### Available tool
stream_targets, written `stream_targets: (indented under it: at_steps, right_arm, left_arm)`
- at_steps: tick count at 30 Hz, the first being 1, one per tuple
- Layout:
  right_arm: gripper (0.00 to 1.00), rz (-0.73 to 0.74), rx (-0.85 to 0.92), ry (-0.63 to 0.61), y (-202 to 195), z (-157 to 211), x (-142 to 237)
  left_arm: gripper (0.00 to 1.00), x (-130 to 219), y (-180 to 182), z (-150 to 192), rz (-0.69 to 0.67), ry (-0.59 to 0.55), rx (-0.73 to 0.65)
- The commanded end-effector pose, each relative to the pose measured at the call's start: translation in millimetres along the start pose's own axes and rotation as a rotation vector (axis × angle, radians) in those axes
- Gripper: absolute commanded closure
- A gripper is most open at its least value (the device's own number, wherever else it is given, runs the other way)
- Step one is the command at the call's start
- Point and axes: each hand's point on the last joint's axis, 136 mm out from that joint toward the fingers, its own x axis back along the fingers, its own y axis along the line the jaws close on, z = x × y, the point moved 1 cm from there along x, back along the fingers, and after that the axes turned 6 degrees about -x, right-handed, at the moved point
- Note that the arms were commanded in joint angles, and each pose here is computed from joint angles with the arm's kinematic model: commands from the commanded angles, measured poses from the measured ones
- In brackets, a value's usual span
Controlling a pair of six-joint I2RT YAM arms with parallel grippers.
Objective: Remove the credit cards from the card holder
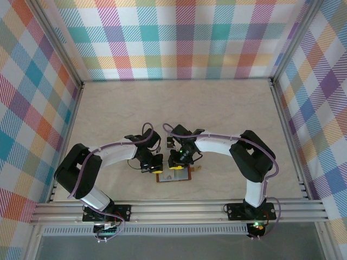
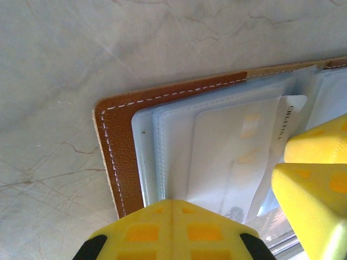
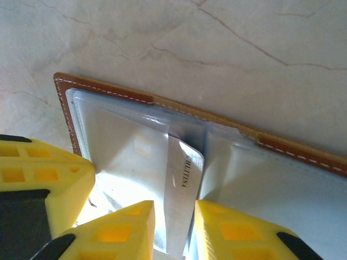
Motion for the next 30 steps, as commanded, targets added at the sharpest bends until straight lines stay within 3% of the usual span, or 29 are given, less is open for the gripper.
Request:
stream_targets:
  at_steps: [1, 13, 30]
  right_arm:
    - [0.73, -0.013, 0.005, -0.013, 4, 0, 14]
    - [0.75, -0.085, -0.035, 0.031, 2, 5, 0]
    - [0.78, -0.136, -0.039, 0.053, 6, 7, -6]
  left_arm:
    - [0.99, 8, 6, 9, -0.051, 0.015, 0.005]
    - [0.99, 12, -13, -2, -0.006, 0.015, -0.025]
    - [1.0, -15, 25, 12, -0.163, 0.122, -0.021]
